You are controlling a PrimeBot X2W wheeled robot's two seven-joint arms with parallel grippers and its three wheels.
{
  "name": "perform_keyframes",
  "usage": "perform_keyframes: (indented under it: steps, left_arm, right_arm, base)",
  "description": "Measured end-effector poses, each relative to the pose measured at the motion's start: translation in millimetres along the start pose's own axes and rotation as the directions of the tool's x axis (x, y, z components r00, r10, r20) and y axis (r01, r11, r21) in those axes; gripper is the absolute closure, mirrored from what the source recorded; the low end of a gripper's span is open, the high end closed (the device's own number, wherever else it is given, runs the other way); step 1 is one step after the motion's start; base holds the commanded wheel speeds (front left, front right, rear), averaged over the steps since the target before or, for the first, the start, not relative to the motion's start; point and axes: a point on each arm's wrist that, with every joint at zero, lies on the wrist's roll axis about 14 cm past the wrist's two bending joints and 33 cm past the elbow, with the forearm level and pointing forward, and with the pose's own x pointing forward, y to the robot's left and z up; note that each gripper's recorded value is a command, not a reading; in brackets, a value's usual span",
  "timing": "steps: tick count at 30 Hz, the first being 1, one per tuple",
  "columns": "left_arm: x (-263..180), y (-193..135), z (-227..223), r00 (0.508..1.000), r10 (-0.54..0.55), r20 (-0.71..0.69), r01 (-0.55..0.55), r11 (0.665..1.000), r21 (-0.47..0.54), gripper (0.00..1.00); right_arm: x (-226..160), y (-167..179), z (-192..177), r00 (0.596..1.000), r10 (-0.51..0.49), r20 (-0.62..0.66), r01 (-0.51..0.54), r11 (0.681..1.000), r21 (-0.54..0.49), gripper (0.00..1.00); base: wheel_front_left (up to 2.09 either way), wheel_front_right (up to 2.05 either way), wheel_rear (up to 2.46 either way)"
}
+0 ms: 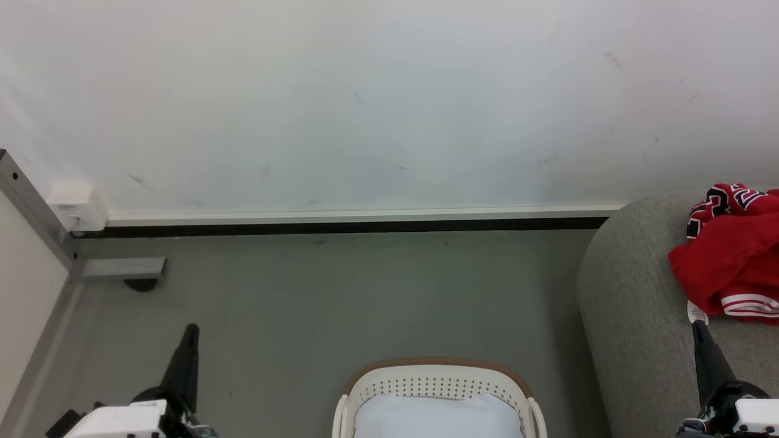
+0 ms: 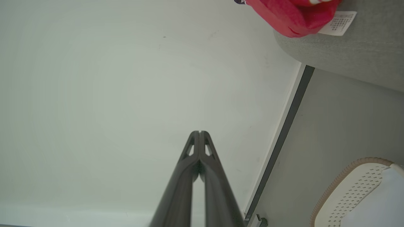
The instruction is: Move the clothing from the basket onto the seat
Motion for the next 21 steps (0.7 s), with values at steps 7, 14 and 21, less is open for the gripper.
perform_keyframes:
  steps: [7,14,21]
  left_arm:
    - [0.0,0.0,0.0,1.000,0.000,0.000,0.000,1.000,0.000,1.00]
    - [0.0,0.0,0.0,1.000,0.000,0.000,0.000,1.000,0.000,1.00]
    - [0.0,0.0,0.0,1.000,0.000,0.000,0.000,1.000,0.000,1.00]
  right_arm:
    - [0.0,0.0,-0.1,1.000,0.000,0.000,0.000,1.000,0.001,1.00]
    - [0.0,0.0,0.0,1.000,0.000,0.001,0.000,1.000,0.000,1.00]
    - [0.0,0.0,0.1,1.000,0.000,0.001,0.000,1.000,0.000,1.00]
  base:
    - [0.00,0.00,0.00]
    - [0.00,0.00,0.00]
    - [0.00,0.00,0.00]
